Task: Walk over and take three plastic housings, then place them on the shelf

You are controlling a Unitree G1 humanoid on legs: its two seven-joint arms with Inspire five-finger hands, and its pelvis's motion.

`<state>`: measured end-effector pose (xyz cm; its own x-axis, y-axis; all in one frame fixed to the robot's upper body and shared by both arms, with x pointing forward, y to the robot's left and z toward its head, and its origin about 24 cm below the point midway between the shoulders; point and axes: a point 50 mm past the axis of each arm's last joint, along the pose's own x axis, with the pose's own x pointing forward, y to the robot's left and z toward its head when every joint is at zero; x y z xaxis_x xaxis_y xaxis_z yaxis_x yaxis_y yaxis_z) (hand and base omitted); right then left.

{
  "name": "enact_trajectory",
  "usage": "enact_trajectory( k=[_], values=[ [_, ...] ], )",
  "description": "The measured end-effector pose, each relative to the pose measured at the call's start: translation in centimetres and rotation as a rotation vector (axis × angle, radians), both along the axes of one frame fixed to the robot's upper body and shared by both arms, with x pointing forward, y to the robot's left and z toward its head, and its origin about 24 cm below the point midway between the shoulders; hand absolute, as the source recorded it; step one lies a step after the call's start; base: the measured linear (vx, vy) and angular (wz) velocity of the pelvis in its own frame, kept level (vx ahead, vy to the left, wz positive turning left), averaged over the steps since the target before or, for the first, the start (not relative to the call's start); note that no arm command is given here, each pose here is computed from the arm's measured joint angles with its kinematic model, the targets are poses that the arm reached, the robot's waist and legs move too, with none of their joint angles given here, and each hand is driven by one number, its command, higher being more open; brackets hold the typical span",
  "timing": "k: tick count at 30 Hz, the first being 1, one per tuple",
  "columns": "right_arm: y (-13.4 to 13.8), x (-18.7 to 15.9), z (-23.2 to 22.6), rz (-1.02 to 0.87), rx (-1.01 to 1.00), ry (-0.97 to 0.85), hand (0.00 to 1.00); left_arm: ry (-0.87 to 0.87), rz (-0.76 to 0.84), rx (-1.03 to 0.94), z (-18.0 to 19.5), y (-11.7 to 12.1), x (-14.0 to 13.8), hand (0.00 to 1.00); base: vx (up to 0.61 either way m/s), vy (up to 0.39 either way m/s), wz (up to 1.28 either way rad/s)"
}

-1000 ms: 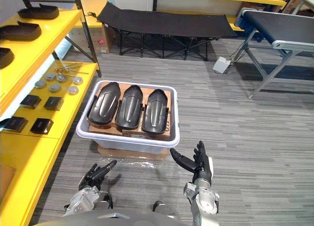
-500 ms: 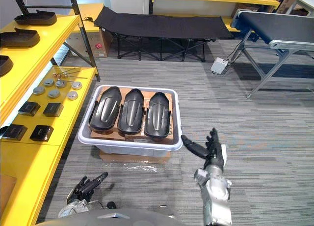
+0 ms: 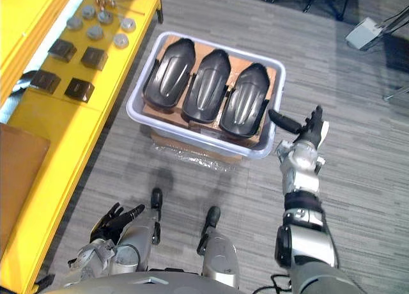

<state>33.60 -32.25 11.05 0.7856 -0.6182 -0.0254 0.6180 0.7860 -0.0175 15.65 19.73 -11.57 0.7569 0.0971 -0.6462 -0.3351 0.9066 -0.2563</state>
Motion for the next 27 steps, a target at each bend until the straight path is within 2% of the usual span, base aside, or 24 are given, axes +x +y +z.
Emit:
enact_trajectory(
  k=[7, 11, 14, 18, 19, 24, 27],
  values=[
    [-1.7, 1.8, 4.7, -0.043, -0.08, 0.02, 1.0, -0.093, -0.07, -0.028, 1.1, -1.6, 2.5, 1.0, -0.02, 0.023, 0.1],
    [-1.9, 2.4, 5.7, -0.051, -0.082, 0.071, 1.0, -0.102, -0.106, -0.029, 1.2, -2.2, 3.1, 1.0, -0.04, 0.003, 0.03],
    [-3.4, 2.0, 6.2, -0.098, -0.045, 0.115, 1.0, -0.108, -0.127, -0.043, 1.4, -3.0, 3.9, 1.0, -0.01, 0.0, 0.02],
    [-3.8, 2.2, 7.4, -0.103, -0.048, 0.128, 1.0, -0.106, -0.112, -0.064, 1.2, -3.2, 3.8, 1.0, -0.01, 0.001, 0.01],
    [-4.0, 2.2, 7.8, -0.101, -0.053, 0.134, 0.0, -0.107, -0.099, -0.077, 1.1, -3.3, 3.7, 1.0, -0.02, 0.0, 0.04],
    [-5.0, 1.9, 9.4, -0.077, -0.102, 0.162, 0.0, -0.114, -0.095, -0.093, 1.1, -3.8, 3.9, 1.0, -0.02, -0.012, 0.1],
    [-6.5, 0.9, 10.2, -0.143, -0.164, 0.205, 0.0, -0.119, -0.094, -0.092, 1.1, -3.8, 4.0, 1.0, -0.02, -0.053, 0.17]
  ],
)
